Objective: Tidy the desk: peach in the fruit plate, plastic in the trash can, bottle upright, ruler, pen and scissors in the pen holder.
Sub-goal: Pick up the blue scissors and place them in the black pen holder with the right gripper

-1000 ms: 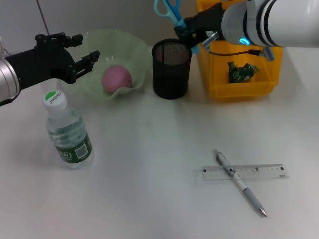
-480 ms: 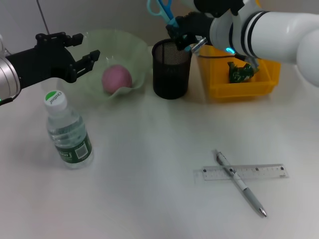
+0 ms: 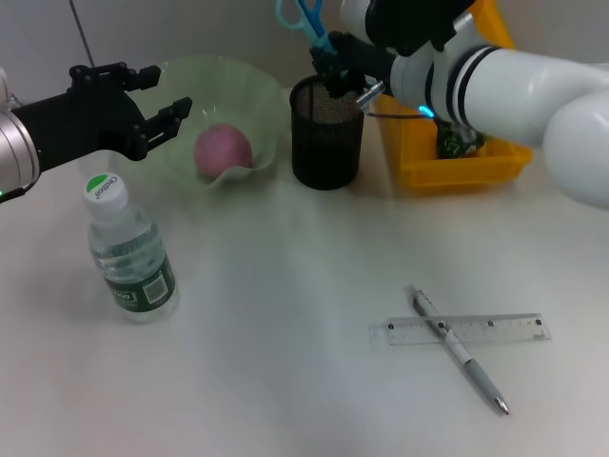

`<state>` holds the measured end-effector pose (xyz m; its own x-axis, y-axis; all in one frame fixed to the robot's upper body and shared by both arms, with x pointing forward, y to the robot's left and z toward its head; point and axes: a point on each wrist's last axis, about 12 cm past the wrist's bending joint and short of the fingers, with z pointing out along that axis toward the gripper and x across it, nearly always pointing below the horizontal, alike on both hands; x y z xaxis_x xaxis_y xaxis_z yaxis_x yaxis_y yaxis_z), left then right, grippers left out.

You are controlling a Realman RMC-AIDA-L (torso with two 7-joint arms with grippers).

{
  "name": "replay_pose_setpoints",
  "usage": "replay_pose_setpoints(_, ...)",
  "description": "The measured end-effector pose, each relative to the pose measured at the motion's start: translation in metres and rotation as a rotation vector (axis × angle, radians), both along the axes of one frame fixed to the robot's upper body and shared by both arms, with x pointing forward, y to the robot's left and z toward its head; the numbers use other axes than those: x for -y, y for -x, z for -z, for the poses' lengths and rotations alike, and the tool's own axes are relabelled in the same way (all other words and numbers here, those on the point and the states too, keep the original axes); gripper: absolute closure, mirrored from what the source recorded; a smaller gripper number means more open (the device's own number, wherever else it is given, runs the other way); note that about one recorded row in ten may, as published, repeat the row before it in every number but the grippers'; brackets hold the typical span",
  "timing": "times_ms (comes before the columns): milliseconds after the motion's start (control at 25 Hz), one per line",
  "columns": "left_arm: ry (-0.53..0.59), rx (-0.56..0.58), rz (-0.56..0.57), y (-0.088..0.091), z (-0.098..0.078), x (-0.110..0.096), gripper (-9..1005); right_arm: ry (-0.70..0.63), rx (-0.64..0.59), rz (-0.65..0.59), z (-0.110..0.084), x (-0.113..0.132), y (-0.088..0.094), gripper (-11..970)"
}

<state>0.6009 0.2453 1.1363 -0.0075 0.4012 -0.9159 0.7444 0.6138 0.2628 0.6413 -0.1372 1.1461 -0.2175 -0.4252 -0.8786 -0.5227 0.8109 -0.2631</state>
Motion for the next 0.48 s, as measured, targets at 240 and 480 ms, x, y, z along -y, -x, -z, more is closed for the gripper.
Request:
replay_pose_setpoints(240, -0.001, 0.0, 0.001, 0.0, 0.0, 0.0, 496, -0.003, 0.029, -0.018, 0.01, -0.006, 0.001, 744)
replay_pose_setpoints(480, -0.002, 0.001, 0.002, 0.0, 0.0, 0.0, 496, 0.003, 0.024, -0.023, 0.014, -0.008, 0.002, 743)
